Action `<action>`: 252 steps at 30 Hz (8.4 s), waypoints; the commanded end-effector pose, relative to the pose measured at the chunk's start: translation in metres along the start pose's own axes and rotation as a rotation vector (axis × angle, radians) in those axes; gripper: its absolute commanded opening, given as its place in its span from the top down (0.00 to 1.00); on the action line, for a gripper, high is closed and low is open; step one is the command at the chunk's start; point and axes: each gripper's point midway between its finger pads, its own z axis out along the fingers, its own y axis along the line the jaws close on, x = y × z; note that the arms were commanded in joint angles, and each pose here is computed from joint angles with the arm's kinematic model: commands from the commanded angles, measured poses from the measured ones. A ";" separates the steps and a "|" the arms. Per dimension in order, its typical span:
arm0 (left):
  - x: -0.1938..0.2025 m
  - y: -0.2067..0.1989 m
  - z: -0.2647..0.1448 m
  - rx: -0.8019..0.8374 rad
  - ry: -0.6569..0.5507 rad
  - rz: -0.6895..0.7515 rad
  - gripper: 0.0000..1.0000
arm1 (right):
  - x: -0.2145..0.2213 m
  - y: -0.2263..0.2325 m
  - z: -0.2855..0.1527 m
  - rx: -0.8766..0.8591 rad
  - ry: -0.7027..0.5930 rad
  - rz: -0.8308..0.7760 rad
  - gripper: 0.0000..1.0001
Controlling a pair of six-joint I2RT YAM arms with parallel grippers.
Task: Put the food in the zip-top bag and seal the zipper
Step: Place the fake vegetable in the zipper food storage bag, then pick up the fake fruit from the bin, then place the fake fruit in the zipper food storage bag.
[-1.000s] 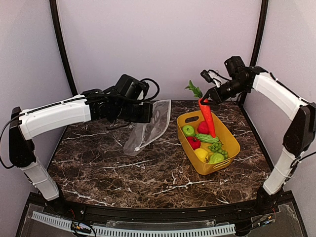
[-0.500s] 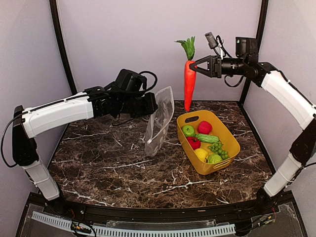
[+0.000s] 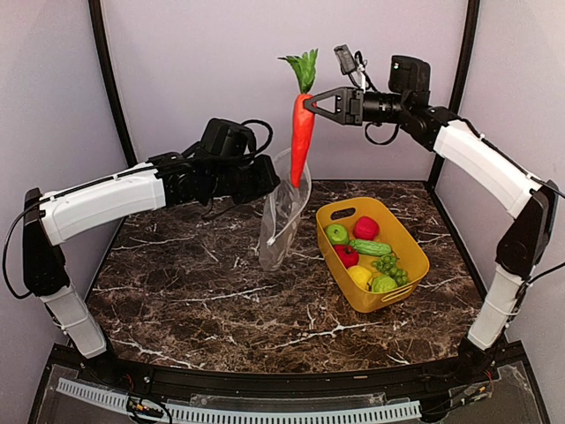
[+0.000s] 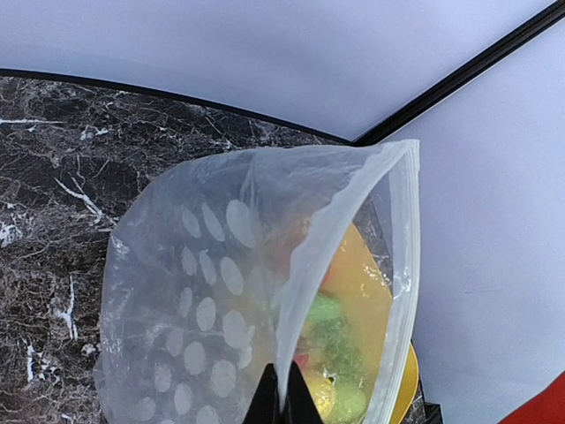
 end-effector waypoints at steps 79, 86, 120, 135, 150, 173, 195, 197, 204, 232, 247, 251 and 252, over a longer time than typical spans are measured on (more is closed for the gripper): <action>0.050 0.067 -0.033 -0.065 0.330 0.600 0.99 | 0.296 -0.073 -0.152 0.467 0.894 -0.030 0.47; 0.054 0.051 -0.038 0.034 0.313 0.526 0.99 | 0.306 -0.031 -0.147 0.282 0.890 -0.043 0.35; 0.041 0.060 -0.007 -0.050 0.218 0.457 0.99 | 0.383 -0.052 -0.146 0.276 1.032 -0.034 0.14; 0.042 0.059 -0.007 -0.047 0.237 0.451 0.99 | 0.407 -0.053 -0.140 0.240 1.035 0.060 0.17; 0.046 0.060 -0.011 -0.043 0.249 0.445 0.99 | 0.372 -0.048 -0.146 0.305 0.992 0.001 0.47; 0.047 0.044 -0.018 0.003 0.305 0.406 0.99 | 0.180 0.007 -0.068 0.158 0.566 -0.224 0.53; 0.031 0.017 -0.038 0.097 0.249 0.317 0.99 | 0.138 0.003 0.040 0.026 0.336 -0.196 0.52; 0.030 0.016 -0.039 0.102 0.243 0.312 0.99 | 0.144 0.000 0.042 0.033 0.343 -0.192 0.52; 0.026 0.013 -0.042 0.110 0.225 0.298 0.99 | 0.162 -0.007 0.043 0.052 0.360 -0.167 0.51; 0.021 0.018 -0.043 0.091 0.181 0.288 0.99 | 0.213 -0.013 0.047 0.119 0.558 -0.132 0.21; 0.032 0.032 -0.042 0.064 0.211 0.363 0.99 | 0.176 0.027 0.005 0.126 0.580 -0.310 0.08; 0.030 0.033 -0.047 0.049 0.214 0.402 0.99 | 0.175 0.030 -0.020 0.155 0.585 -0.345 0.10; 0.031 0.036 -0.049 0.036 0.229 0.413 0.99 | 0.171 0.025 -0.028 0.176 0.575 -0.337 0.11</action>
